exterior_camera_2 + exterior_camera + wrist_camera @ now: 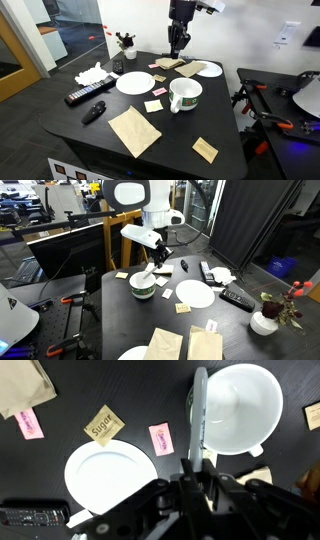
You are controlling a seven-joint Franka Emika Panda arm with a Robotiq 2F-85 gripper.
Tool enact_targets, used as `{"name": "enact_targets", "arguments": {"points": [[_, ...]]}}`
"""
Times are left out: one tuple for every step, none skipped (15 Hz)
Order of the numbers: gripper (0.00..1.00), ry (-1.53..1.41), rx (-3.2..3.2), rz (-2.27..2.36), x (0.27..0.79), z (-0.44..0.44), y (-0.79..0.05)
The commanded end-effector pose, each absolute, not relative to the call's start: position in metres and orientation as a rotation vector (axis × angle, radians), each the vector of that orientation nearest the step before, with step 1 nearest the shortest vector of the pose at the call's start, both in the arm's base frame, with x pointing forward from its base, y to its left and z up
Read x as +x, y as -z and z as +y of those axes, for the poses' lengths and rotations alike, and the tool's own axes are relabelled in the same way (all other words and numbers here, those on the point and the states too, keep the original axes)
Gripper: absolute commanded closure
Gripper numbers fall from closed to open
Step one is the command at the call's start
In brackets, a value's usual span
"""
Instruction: Put the pen in the green mug
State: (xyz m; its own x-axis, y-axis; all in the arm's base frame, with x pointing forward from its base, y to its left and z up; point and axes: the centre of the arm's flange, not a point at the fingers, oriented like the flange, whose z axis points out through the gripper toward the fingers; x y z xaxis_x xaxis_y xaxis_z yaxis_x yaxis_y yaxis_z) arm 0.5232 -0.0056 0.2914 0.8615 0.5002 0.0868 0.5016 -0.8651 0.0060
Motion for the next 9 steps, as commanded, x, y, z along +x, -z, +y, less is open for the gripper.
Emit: {"name": "enact_targets", "arguments": {"points": [[0.96, 0.236, -2.93, -0.911, 0.506, 0.003, -0.291], [0.96, 0.25, -2.909, -0.932, 0.504, 0.005, -0.289], [0.96, 0.266, -2.886, -0.952, 0.501, 0.008, -0.287], [0.96, 0.278, -2.862, -0.969, 0.498, 0.01, -0.285], [0.96, 0.286, -2.837, -0.989, 0.495, 0.012, -0.283], [0.96, 0.296, -2.81, -1.009, 0.492, 0.014, -0.281], [0.96, 0.301, -2.786, -1.024, 0.49, 0.016, -0.28], [0.96, 0.306, -2.762, -1.044, 0.487, 0.017, -0.277], [0.96, 0.312, -2.74, -1.062, 0.485, 0.018, -0.275]]}}
